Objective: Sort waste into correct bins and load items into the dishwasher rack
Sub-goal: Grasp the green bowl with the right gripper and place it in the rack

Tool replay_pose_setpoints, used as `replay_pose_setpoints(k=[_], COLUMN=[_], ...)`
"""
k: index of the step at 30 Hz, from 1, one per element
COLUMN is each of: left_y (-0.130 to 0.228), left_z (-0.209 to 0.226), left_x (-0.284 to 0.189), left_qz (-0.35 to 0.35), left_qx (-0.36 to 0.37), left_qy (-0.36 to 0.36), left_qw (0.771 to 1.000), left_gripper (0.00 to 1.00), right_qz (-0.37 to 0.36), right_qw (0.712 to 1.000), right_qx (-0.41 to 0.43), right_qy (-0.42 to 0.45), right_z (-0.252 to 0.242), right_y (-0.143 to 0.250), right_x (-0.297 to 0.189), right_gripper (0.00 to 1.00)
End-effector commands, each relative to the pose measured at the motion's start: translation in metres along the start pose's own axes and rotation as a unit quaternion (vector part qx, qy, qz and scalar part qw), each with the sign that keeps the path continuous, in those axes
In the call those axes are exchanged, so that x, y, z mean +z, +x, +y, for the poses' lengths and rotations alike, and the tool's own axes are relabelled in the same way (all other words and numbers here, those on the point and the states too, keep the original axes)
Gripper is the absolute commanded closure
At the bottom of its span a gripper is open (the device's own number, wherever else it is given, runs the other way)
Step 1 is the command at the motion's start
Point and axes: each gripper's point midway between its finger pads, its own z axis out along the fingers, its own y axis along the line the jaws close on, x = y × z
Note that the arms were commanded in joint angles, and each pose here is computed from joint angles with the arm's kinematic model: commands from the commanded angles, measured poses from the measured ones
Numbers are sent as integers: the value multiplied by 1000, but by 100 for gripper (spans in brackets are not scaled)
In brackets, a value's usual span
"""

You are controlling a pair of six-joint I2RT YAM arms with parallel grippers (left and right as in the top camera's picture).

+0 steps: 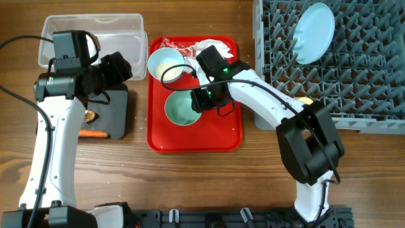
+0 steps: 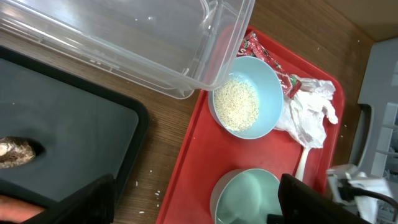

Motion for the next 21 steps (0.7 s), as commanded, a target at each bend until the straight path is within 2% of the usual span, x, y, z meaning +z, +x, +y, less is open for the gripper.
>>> replay_pose_setpoints(k=[1, 5, 10, 12, 14, 15, 17, 18, 21], left_y=[-4, -3, -2, -2, -2, -2, -2, -2, -2], left_z=[-4, -3, -3, -3, -3, -3, -3, -3, -3], left_x=[-4, -4, -4, -4, -4, -4, -4, -4, -4], left_qz=[-5, -4, -1, -1, -1, -1, -2, -1, -1], left_qx=[-5, -5, -5, -5, -5, -5, -5, -5, -5], left_qy=[9, 9, 7, 7, 7, 7, 7, 7, 7], left_qw=[1000, 1000, 1000, 1000, 1000, 1000, 1000, 1000, 1000], left_gripper=[16, 12, 9, 0, 0, 0, 0, 0, 0], right_qz=[4, -2, -37, -77, -147, -195, -285, -314, -405], right_qw=[1000, 999, 995, 992, 979, 960, 899, 875, 766], right_qx=[8, 14, 40, 45, 53, 59, 82, 92, 134], right_qy=[28, 48, 85, 90, 135, 193, 321, 356, 481], right_z=[-14, -21, -34, -37, -52, -66, -95, -102, -122], right_y=[0, -2, -15, -28, -44, -51, -55, -55, -49], right_x=[11, 11, -5, -36, -92, -129, -205, -230, -316], right_gripper=[57, 96, 95, 96, 96, 96, 96, 96, 96])
